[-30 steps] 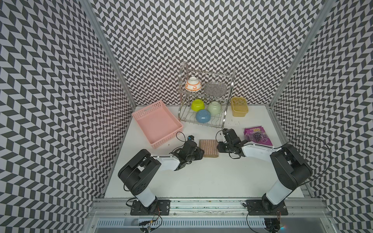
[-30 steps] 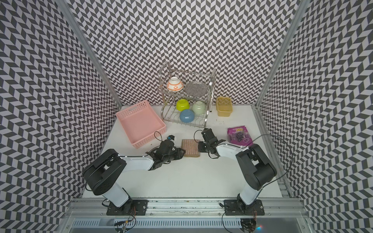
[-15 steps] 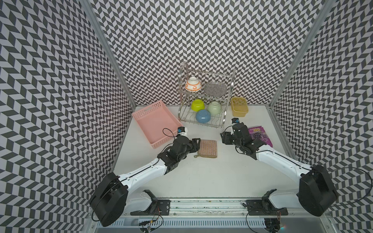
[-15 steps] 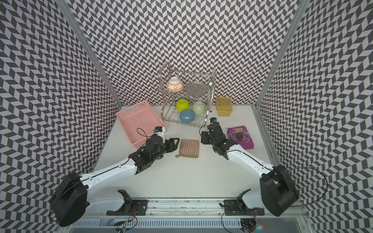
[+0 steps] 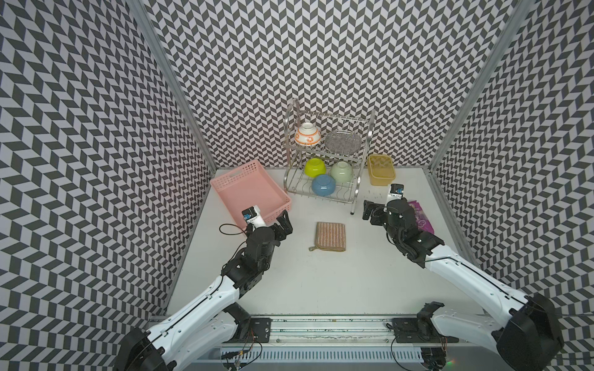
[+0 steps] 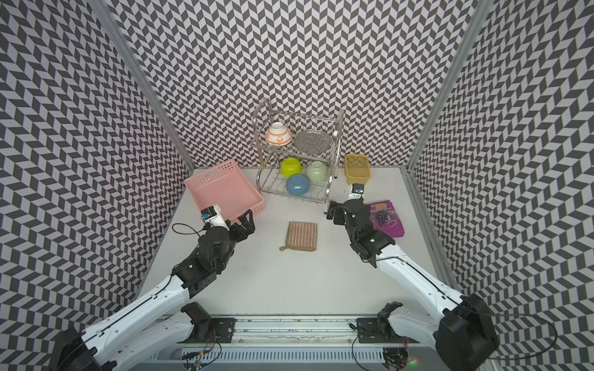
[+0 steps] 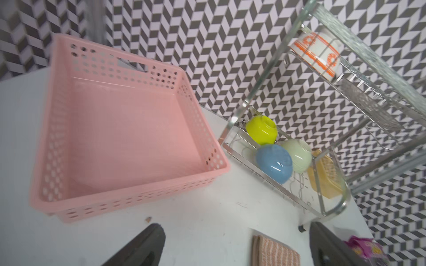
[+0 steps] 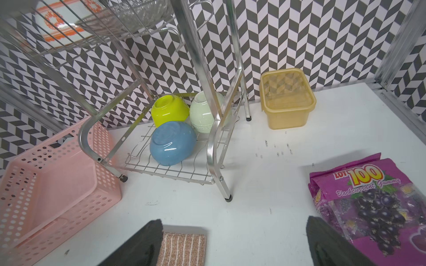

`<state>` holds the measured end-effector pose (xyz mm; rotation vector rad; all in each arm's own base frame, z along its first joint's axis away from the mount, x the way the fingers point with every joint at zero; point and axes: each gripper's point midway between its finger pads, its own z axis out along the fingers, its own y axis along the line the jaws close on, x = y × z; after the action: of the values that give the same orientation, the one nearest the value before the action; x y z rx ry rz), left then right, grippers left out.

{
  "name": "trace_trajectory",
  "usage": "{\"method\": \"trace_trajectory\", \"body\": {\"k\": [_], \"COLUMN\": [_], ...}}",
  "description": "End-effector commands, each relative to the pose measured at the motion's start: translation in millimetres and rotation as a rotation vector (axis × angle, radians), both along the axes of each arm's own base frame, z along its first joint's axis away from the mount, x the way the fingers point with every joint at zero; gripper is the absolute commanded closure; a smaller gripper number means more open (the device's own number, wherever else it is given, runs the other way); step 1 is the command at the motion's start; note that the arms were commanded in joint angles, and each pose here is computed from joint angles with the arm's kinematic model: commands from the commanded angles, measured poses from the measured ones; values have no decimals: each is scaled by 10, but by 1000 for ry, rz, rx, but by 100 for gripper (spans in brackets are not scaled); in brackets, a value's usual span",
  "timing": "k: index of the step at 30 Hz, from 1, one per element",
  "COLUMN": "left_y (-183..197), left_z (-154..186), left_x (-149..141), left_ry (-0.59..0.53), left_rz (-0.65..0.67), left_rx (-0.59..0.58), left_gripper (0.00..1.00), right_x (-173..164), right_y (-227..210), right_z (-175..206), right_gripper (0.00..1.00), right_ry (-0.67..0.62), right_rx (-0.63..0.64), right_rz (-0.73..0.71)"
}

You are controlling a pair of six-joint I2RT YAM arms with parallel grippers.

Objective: Fold the square dishcloth
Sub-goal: Smooth out the cleaning item at the center of the board, then reset both arms

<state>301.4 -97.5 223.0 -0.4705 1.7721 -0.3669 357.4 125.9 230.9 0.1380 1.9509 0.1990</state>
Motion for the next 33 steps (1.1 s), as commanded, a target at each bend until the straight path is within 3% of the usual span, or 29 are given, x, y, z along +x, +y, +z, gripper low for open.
{"method": "trace_trajectory", "body": {"k": [1,7,13,18,22,33], "left_y": [352,613,895,968,955,1306], "left_z": [38,-114,-361,-415,-351,-289], "left_x": [-25,35,190,351,418,330], "left_ry": [-53,-88,-38,-57,-88,-167], "left_rz": [165,268,359,292,221,287], "left_rx": [71,170,218,227,299,452], "left_gripper": [0,0,0,0,0,0], "right_x": [41,41,1,68,40,-115], "right_y": [-112,-226,-431,-776,-1039,-1490], "right_z": [173,101,52,-145,-246,-561], "right_gripper": [0,0,0,0,0,0], "right_ry": [-122,-211,-335,-314,-327,-350], "right_rx": [-43,-123,-195,-150,-127,-99], "right_rz": [-44,-76,-110,-175,-230,-280]}}
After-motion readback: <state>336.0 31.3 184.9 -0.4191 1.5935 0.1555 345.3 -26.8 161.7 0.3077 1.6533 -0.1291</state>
